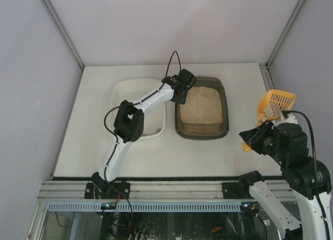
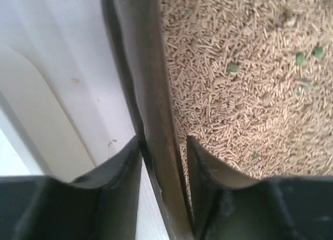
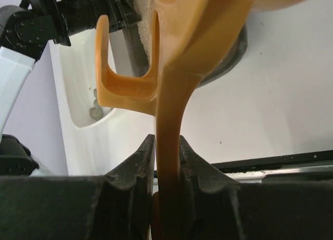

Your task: Clean the litter box

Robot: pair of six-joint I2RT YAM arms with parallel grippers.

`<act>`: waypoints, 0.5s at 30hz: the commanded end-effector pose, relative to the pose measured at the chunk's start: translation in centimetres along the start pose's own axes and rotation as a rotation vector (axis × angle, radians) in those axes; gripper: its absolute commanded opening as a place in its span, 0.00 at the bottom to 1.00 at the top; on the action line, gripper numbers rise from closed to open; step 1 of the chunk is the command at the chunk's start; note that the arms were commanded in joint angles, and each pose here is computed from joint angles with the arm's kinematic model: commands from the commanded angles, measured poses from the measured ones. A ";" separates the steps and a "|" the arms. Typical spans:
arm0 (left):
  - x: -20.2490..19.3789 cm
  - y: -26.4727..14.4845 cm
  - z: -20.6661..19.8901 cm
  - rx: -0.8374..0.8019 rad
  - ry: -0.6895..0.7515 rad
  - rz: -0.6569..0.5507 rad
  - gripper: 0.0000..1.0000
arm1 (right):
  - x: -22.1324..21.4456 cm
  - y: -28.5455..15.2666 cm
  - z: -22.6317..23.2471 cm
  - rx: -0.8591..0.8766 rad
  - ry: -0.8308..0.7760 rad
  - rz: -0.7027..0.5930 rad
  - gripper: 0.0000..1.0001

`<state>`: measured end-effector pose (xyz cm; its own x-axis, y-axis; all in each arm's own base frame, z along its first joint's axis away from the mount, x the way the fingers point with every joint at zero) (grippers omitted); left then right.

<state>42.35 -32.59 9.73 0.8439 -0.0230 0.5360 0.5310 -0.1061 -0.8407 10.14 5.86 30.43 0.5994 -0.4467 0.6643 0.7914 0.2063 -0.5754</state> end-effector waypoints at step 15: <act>-0.3 -7.2 -8.1 -0.443 0.796 -0.104 0.00 | 0.3 1.3 -1.0 -0.052 -0.041 -0.038 0.00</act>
<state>40.43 -36.67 10.03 0.6233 -0.5528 0.5531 0.4839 -0.2829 -0.8281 10.48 5.09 28.86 0.5991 -0.4294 0.6758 0.7842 0.1444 -0.6034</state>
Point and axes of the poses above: each gripper's point midway between its finger pads, its own y axis out along the fingers, its own z axis along the line the jaws close on, x = y × z, the point moved 4 cm from there along -y, back along the fingers, and after that the axes turned 12 degrees about -y, right-handed, at the moved point
